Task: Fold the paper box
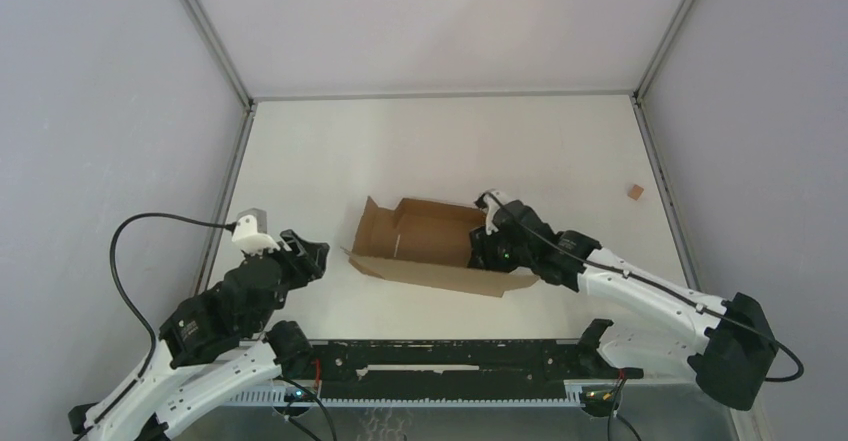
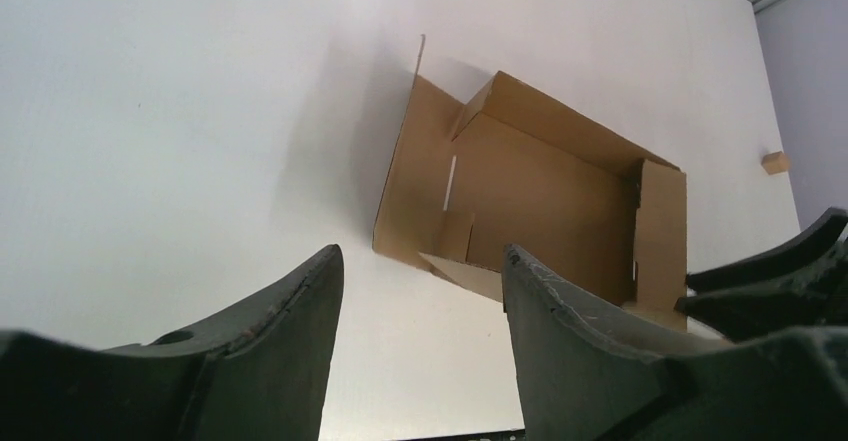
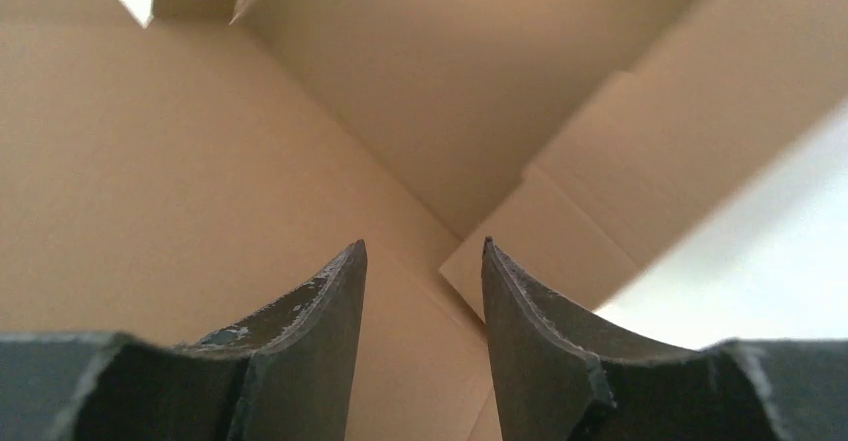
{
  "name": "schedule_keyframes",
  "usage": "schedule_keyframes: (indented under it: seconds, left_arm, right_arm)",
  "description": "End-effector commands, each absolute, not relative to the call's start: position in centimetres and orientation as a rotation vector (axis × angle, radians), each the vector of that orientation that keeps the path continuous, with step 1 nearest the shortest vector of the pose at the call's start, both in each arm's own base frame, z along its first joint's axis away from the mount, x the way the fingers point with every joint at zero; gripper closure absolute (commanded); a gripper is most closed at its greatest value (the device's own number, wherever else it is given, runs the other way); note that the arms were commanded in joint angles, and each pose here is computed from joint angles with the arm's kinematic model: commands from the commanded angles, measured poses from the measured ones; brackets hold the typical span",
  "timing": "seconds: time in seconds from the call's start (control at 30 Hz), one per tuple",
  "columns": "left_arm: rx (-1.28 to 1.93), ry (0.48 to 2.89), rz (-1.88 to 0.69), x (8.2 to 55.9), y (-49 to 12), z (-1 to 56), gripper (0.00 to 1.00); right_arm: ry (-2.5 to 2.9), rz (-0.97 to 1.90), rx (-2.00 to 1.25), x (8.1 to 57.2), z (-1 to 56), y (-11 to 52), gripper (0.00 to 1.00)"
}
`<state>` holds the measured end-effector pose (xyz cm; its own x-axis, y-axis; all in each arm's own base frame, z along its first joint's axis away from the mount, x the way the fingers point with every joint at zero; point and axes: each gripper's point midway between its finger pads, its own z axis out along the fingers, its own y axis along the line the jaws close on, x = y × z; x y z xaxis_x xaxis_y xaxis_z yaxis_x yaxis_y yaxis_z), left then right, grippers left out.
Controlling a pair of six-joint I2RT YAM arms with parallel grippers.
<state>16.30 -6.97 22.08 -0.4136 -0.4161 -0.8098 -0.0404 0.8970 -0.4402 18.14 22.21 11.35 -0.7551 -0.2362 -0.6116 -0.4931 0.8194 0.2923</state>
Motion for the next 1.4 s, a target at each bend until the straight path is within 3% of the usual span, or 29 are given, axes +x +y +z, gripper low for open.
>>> schedule_keyframes:
  seconds: [0.0, 0.2, 0.5, 0.87, 1.37]
  left_arm:
    - [-0.361, 1.938, -0.488, 15.8, -6.6, 23.7, 0.36]
    - [-0.356, 1.958, -0.499, 15.7, -7.1, 23.0, 0.37]
    - [-0.285, 2.037, -0.656, 16.7, -13.2, 19.9, 0.38]
    - [-0.190, 2.106, -0.791, 17.5, -22.0, 17.1, 0.37]
    - [-0.259, 2.111, -0.634, 22.1, -23.3, 14.2, 0.35]
  right_arm:
    - [2.425, 0.722, -0.569, 14.6, 12.3, 25.5, 0.46]
    - [2.388, 0.903, -0.640, 11.8, 13.5, 29.5, 0.44]
    - [2.330, 0.922, -0.552, 17.5, 15.2, 29.6, 0.43]
    - [2.385, 0.701, -0.464, 24.2, 12.8, 25.8, 0.43]
    - [2.431, 0.493, -0.347, 27.4, 10.8, 20.4, 0.36]
